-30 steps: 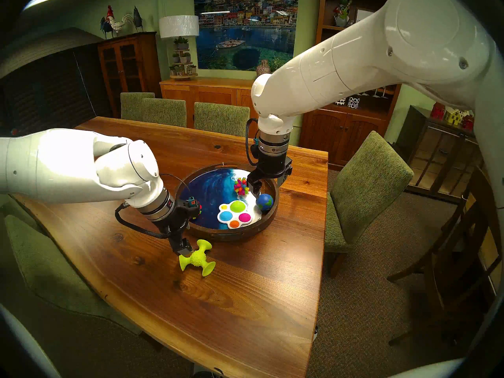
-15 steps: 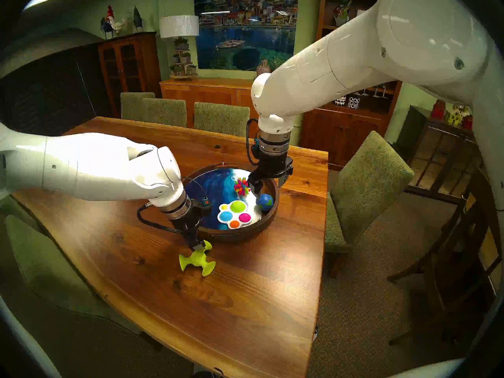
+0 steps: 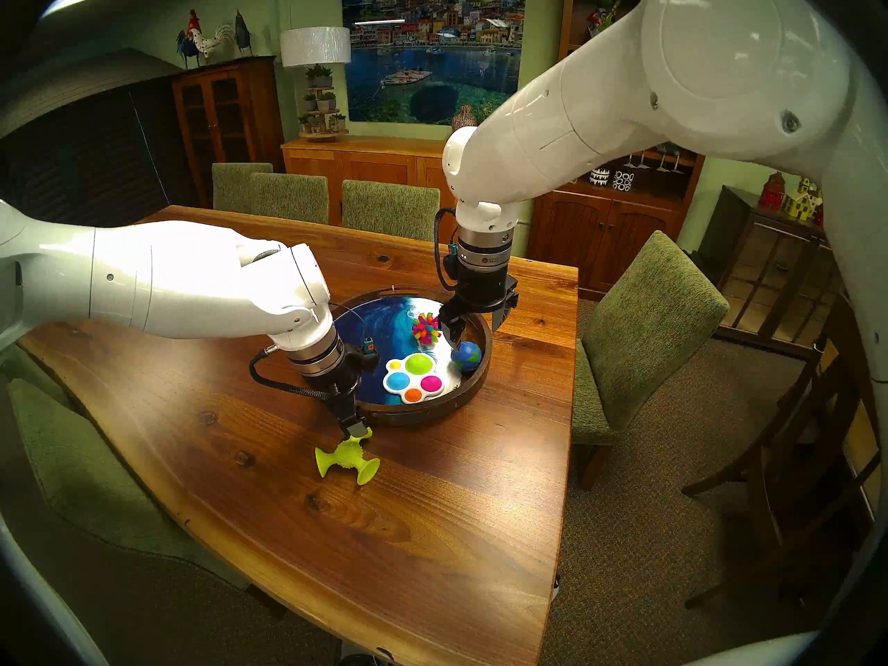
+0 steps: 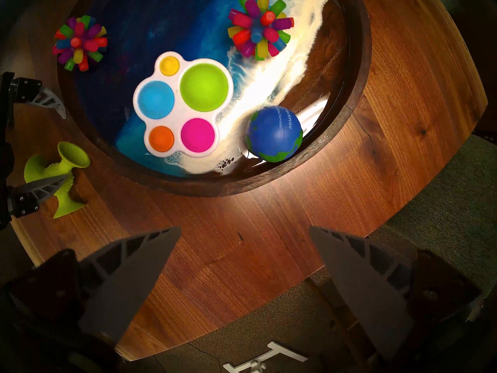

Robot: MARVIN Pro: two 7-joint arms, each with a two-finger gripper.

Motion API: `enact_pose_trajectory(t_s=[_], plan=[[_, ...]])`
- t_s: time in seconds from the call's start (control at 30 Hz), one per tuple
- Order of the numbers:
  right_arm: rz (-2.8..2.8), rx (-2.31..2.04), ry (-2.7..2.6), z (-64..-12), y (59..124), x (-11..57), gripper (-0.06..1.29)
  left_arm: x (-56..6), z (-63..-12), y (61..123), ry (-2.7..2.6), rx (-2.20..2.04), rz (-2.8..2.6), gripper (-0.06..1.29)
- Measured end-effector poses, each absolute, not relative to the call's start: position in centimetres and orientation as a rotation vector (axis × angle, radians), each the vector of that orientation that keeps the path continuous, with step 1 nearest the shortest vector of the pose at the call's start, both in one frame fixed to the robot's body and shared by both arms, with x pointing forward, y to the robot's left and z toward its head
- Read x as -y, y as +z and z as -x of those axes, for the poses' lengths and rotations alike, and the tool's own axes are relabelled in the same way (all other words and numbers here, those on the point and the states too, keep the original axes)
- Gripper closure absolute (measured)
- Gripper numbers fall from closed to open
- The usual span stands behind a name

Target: Put toys in center tray

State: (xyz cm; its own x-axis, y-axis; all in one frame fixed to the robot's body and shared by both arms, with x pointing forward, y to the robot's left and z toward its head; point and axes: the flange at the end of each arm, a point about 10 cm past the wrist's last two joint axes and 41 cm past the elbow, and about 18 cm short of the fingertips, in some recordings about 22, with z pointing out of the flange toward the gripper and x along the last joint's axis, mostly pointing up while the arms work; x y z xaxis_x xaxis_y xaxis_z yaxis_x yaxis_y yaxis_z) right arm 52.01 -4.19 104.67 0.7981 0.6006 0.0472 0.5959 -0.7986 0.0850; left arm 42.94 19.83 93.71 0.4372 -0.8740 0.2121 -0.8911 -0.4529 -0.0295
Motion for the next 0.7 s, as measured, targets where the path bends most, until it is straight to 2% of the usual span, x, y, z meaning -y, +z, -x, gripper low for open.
enact_pose_trajectory(t_s=[0.33, 0.7], plan=[[-2.909, -0.983, 0.094, -52.0, 104.8, 4.1, -0.01, -20.3, -42.1, 97.7, 0.349, 1.548, -2.568, 0.0], [-2.908, -0.994, 0.068, -52.1, 105.1, 4.1, -0.01, -21.3, -39.0, 97.8, 0.277, 1.614, -2.571, 0.0]])
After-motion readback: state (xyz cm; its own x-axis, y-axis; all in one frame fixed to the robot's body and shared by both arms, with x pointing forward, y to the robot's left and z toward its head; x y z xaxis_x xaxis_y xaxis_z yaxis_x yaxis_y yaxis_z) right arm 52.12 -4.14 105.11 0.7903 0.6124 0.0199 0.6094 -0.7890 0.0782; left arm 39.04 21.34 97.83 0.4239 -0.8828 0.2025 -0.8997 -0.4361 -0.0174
